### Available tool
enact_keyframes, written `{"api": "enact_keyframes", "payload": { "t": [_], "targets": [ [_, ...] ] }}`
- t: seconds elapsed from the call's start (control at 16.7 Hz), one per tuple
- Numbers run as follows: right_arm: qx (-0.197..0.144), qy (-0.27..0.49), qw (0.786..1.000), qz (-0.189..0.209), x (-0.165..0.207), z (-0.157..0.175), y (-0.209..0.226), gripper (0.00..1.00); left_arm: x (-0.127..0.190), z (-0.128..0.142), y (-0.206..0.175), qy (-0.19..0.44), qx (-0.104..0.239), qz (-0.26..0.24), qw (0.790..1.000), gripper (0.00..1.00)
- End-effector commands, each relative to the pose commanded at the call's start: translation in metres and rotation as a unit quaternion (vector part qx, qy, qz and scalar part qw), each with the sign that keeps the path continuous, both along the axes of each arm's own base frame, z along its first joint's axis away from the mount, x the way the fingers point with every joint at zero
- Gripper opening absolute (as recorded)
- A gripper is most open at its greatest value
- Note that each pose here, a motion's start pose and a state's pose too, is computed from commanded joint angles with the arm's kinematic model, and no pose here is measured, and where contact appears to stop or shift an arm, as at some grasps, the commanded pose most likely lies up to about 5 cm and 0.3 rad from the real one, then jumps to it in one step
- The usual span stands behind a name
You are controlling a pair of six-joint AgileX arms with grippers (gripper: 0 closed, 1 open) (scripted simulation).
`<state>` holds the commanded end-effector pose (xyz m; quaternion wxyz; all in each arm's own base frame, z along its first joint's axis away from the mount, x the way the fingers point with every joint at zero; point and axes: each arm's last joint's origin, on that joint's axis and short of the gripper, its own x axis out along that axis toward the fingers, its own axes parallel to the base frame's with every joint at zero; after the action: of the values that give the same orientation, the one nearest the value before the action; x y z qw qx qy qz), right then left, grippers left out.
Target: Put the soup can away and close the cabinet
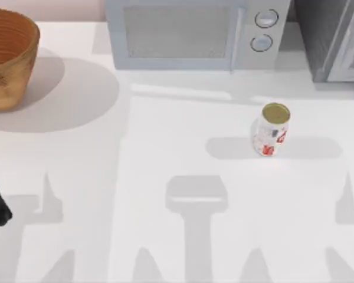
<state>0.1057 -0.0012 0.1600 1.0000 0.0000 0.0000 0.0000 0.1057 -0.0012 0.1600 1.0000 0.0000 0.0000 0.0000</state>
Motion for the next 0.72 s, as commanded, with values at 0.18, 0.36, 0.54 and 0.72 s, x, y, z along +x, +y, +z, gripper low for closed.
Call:
{"api": "enact_keyframes", "payload": {
  "t": [0.18, 0.36, 0.54, 0.72],
  "targets": [
    [0.0, 0.0, 1.0, 0.0, 0.0, 0.001, 0.0, 1.0, 0.0, 0.0, 0.0, 0.0, 0.0, 0.0, 1.0, 1.0],
    [0.0, 0.002, 1.0, -0.001, 0.005, 0.006, 0.002, 1.0, 0.0, 0.0, 0.0, 0.0, 0.0, 0.0, 1.0, 1.0],
    [-0.001, 0.003, 1.0, -0.002, 0.017, 0.017, 0.007, 1.0, 0.0, 0.0, 0.0, 0.0, 0.0, 0.0, 1.0, 1.0],
    [-0.002, 0.005, 1.0, -0.003, 0.036, 0.027, 0.016, 1.0, 0.0, 0.0, 0.0, 0.0, 0.0, 0.0, 1.0, 1.0]
  ]
}}
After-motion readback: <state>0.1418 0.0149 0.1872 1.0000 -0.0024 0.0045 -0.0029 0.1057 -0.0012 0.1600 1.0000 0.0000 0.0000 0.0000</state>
